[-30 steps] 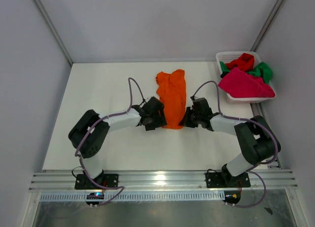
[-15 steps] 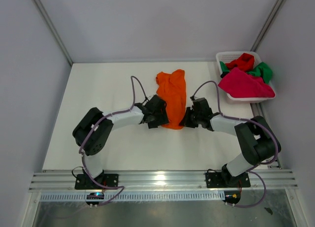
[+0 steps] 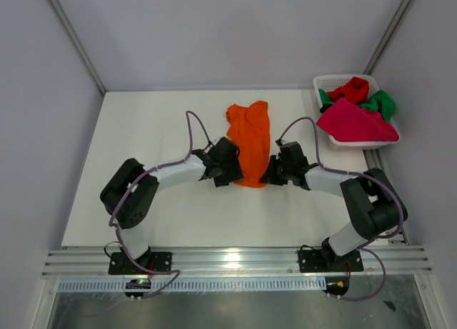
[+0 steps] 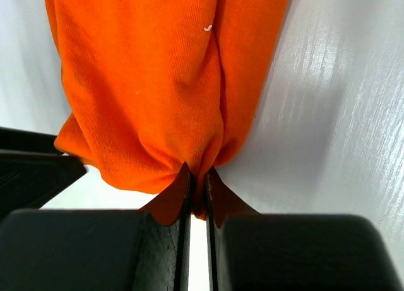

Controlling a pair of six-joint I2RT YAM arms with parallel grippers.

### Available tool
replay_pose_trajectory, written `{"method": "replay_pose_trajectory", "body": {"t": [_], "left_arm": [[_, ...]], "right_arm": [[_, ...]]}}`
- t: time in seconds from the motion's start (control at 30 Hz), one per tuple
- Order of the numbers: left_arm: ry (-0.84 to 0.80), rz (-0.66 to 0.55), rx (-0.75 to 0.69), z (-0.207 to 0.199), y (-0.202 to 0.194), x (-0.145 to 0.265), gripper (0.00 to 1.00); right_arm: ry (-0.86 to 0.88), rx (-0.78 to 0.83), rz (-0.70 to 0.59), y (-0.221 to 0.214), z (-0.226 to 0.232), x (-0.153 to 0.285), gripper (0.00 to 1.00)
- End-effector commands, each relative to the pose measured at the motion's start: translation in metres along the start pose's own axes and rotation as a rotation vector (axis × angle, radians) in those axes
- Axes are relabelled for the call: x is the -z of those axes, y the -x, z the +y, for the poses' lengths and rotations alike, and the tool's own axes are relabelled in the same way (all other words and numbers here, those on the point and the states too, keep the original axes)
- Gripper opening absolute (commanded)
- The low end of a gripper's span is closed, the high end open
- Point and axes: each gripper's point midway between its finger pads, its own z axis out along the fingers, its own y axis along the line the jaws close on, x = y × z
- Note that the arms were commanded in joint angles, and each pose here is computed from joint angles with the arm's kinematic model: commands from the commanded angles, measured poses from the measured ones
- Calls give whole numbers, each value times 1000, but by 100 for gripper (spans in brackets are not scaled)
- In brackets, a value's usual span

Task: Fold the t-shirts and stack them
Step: Grab one side of the 2/3 rectangular tshirt with both arms

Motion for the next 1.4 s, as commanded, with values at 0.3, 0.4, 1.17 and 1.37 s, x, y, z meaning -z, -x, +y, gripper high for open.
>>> {"method": "replay_pose_trajectory", "body": {"t": [0.3, 0.4, 1.17, 1.37], "left_arm": [[-99, -80, 8, -22, 19, 41, 67], [-111, -77, 5, -25, 19, 36, 74], [-37, -30, -69, -6, 7, -9, 80], [-37, -6, -73, -8, 3, -16, 64]], "right_arm": [[-75, -18, 156, -43, -26, -7, 6], [-77, -13, 155, -41, -25, -7, 6], [-105, -12, 169, -47, -32, -6, 6], [-110, -11, 172, -48, -33, -5, 6]]}}
